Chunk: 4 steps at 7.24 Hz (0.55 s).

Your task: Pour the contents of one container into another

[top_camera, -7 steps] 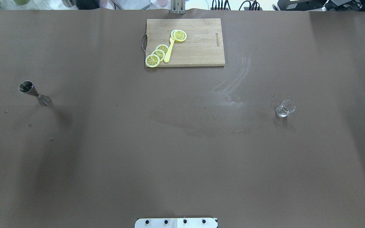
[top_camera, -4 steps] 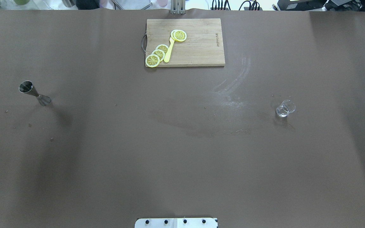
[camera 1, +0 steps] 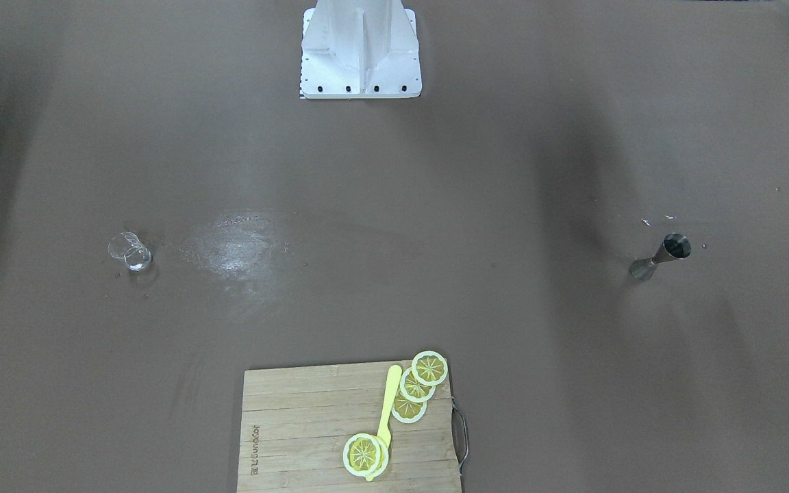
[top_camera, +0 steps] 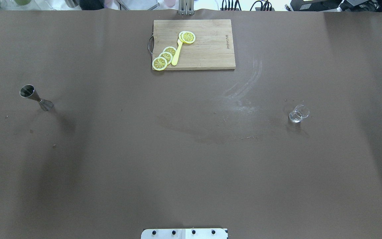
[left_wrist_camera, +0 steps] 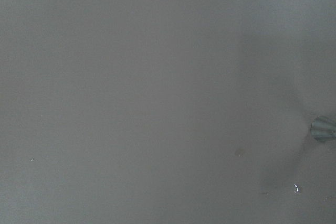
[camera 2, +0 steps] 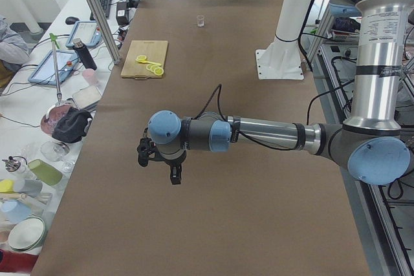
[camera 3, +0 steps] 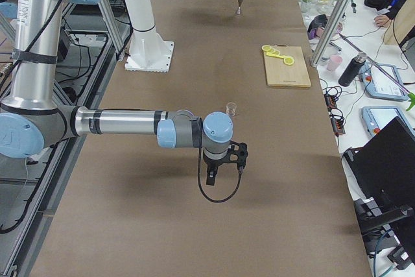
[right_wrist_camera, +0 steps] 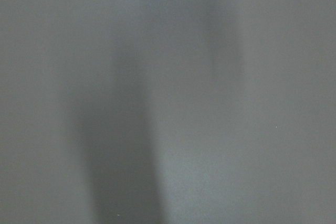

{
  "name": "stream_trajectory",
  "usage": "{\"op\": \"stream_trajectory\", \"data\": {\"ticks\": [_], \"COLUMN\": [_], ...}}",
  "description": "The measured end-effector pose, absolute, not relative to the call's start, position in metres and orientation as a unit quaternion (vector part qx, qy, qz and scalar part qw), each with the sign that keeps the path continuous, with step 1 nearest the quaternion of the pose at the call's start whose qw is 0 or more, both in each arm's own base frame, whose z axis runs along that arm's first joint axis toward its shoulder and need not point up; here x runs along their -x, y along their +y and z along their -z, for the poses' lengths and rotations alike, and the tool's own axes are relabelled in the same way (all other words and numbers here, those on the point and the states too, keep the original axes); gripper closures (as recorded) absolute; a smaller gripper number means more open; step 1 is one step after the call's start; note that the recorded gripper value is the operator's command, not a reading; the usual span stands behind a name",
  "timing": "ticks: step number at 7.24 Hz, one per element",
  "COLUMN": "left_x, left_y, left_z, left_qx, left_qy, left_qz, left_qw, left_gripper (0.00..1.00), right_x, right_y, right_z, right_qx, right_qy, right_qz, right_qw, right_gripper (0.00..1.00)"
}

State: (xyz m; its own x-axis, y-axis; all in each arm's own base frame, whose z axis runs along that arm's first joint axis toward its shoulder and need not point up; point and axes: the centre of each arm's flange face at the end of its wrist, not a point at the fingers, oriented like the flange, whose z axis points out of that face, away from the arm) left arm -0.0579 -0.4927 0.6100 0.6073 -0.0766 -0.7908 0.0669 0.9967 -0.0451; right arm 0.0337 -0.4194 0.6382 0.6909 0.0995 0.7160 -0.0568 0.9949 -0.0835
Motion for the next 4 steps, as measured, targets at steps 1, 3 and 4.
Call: {"op": "stream_trajectory", "data": {"ticks": [1,3,4], "left_x": [0.058,0.058,0.058], "left_y": [-0.493,-0.493,-0.493], "left_z": [-0.61,-0.61,-0.61], "left_qx": [0.006,0.006,0.006], "left_qy": [0.441,0.441,0.441], "left_qz": [0.04,0.04,0.04], "left_qw": [0.896,0.896,0.896], "left_gripper": [0.01,0.01,0.01], "right_x": [-0.034,-0.032,-0.03], "right_y": [-0.421,-0.441,-0.456], "right_z": [-0.637,-0.62,-0.605], "right_qx": [0.026,0.007,-0.006], "right_qy": [-0.39,-0.392,-0.396], "right_qz": [-0.042,-0.035,-0.029], "right_qw": [0.92,0.919,0.918], "right_gripper": [0.0,0.0,0.0]}}
